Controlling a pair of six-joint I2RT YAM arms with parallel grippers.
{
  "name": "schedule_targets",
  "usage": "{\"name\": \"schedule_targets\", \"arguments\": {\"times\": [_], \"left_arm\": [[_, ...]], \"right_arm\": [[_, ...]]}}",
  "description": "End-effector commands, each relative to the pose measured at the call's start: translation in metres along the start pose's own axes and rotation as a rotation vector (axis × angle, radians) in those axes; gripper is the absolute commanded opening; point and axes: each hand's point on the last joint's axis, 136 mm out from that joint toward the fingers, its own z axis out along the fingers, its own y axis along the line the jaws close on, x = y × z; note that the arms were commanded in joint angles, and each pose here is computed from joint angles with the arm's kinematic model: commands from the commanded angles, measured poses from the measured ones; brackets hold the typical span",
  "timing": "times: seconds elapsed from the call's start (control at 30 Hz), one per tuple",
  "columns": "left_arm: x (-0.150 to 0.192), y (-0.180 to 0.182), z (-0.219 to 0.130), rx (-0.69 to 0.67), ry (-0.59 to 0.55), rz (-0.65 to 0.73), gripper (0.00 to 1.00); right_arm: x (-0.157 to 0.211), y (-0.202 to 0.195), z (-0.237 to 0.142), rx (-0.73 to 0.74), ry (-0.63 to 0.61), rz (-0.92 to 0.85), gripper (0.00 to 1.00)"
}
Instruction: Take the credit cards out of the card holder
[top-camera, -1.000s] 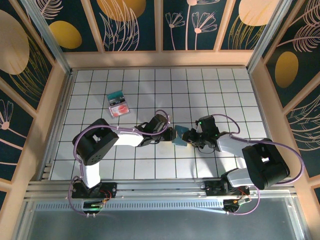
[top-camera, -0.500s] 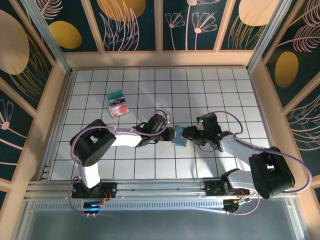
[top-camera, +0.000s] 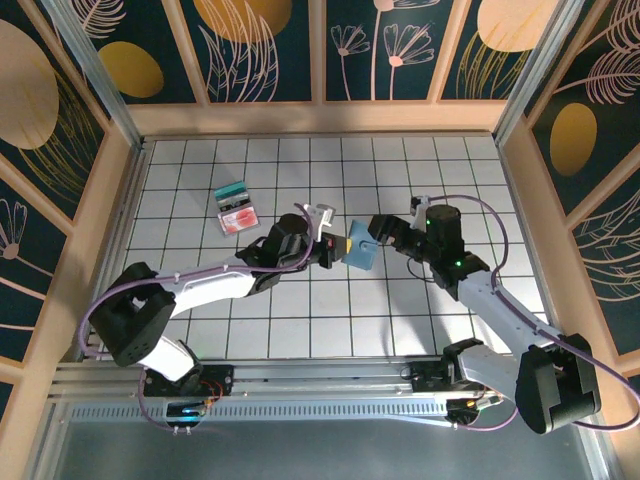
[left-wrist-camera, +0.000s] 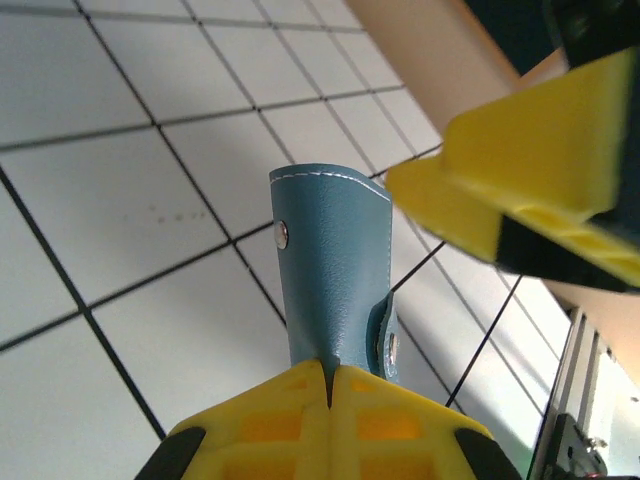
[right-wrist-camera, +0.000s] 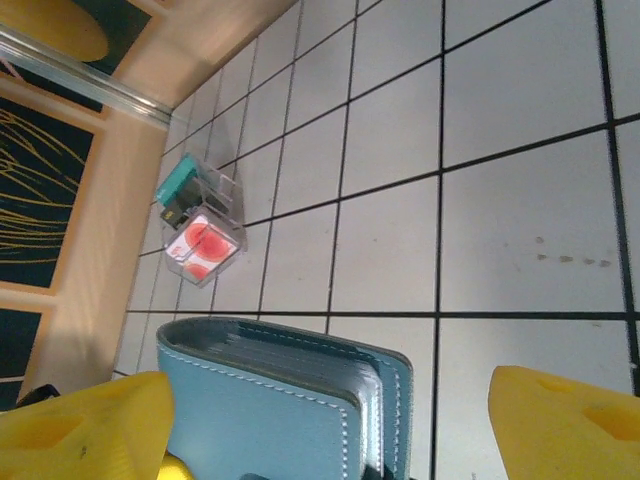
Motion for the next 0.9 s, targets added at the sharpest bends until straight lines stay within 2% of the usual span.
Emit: {"name": "schedule_targets", "arguments": {"times": [0.0, 0.2, 0.4, 0.53, 0.7, 0.87], "left_arm": [[-0.018, -0.012, -0.011, 0.066, -0.071, 0.021, 0.0], [-0.023, -0.022, -0.017, 0.133, -0.095, -0.01, 0.0], [-0.03, -0.029, -0.021, 0.162, -0.115, -0.014, 0.0], [-0.032, -0.032, -0.022, 0.174, -0.122, -0.017, 0.0], [-0.034, -0.035, -0.021, 0.195, -0.129, -0.024, 0.0], [-0.035, -0.039, -0.02, 0.218, -0.132, -0.036, 0.0]], "right_arm": [[-0.012, 0.028, -0.004, -0.131, -0.04, -0.065, 0.85], [-0.01, 0.045, -0.009, -0.23, -0.043, -0.096, 0.86], [-0.012, 0.026, -0.005, -0.122, -0.05, -0.101, 0.86], [-0.009, 0.02, -0.004, -0.105, -0.048, -0.092, 0.87], [-0.001, 0.037, -0.003, -0.22, -0.024, -0.089, 0.86], [0.002, 0.057, -0.003, -0.315, 0.001, -0.108, 0.78]]}}
